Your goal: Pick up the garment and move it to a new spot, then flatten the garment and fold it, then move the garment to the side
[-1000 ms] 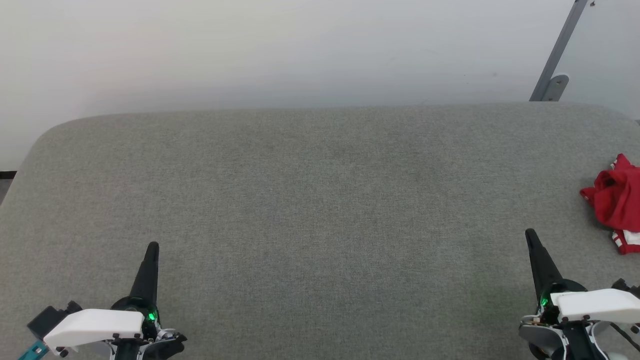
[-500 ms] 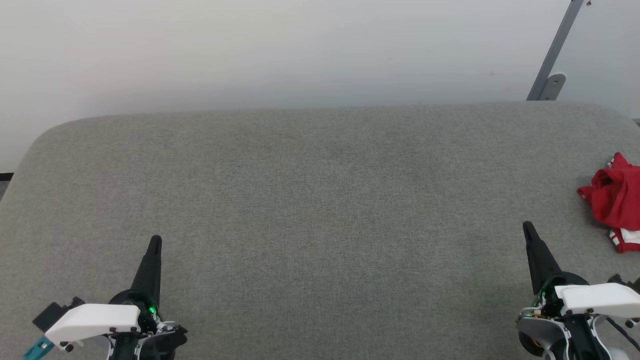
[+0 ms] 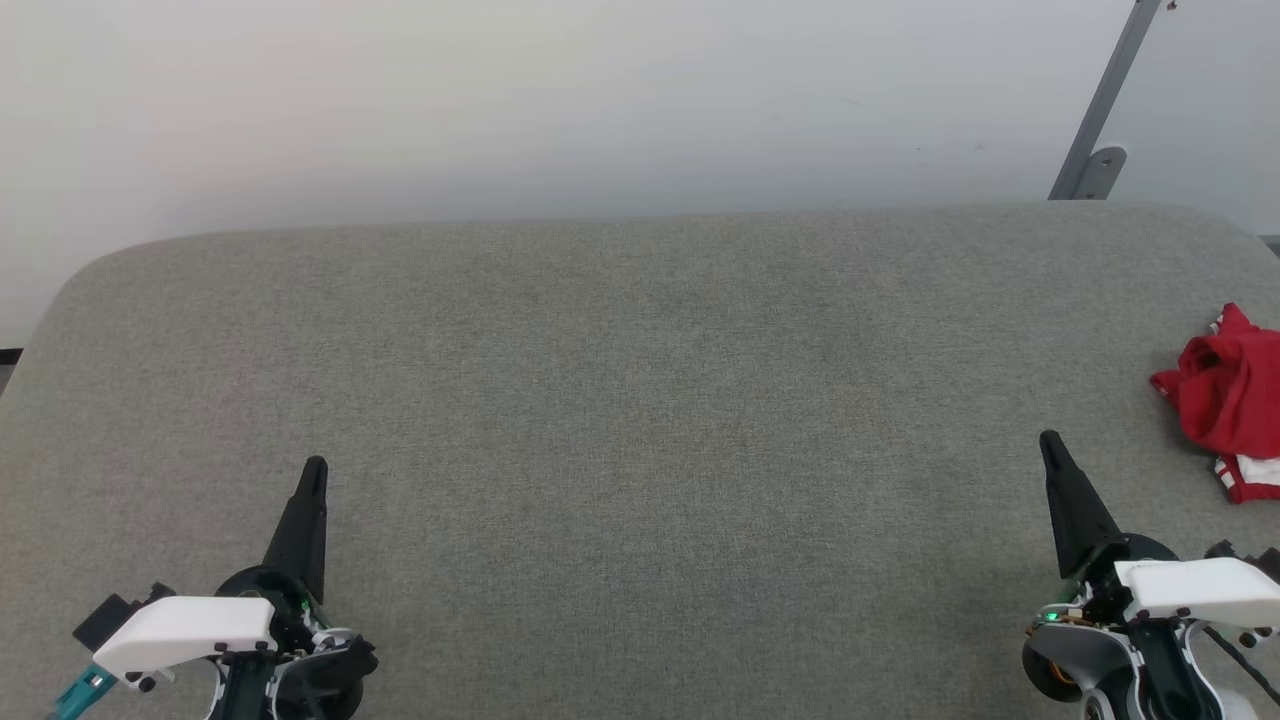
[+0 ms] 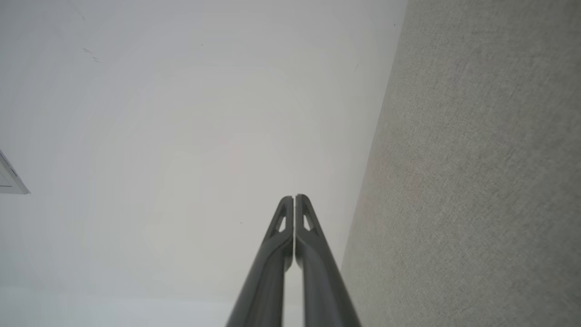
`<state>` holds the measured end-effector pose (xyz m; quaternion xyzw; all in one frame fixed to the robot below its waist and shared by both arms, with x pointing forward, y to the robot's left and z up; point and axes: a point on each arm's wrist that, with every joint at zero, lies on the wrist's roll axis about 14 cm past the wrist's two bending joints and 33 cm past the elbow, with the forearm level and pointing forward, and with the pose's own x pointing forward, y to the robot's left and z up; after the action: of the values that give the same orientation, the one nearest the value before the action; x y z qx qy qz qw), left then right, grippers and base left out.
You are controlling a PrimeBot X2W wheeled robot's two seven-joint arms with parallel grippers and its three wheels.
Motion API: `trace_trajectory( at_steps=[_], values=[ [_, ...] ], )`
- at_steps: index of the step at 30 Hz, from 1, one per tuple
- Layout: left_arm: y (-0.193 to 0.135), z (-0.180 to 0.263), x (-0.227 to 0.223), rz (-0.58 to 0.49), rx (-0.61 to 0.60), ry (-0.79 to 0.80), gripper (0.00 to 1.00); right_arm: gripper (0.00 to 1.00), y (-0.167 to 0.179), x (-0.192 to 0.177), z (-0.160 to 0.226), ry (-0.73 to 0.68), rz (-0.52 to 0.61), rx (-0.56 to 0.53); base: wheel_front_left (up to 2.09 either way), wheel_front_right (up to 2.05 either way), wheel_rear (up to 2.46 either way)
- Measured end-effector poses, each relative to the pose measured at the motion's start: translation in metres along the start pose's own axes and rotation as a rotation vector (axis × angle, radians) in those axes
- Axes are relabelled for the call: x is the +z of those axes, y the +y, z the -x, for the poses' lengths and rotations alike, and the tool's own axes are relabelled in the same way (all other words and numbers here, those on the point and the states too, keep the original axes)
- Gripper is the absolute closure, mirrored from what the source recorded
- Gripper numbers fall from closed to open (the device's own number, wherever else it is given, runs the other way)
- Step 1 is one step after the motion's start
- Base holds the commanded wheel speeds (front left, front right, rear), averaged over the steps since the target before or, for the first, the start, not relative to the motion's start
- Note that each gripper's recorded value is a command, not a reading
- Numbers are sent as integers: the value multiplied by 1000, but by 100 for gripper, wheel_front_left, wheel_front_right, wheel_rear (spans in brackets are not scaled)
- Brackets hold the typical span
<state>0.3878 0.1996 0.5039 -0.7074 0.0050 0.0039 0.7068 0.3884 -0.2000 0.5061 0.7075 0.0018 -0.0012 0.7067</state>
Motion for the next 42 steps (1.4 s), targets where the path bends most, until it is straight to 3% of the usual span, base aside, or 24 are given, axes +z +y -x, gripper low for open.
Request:
trace_trajectory(
  at_steps=[42],
  values=[
    [0,0,0,3,0,-1,100,100,0,0,0,0,0,0,0,0,0]
  ],
)
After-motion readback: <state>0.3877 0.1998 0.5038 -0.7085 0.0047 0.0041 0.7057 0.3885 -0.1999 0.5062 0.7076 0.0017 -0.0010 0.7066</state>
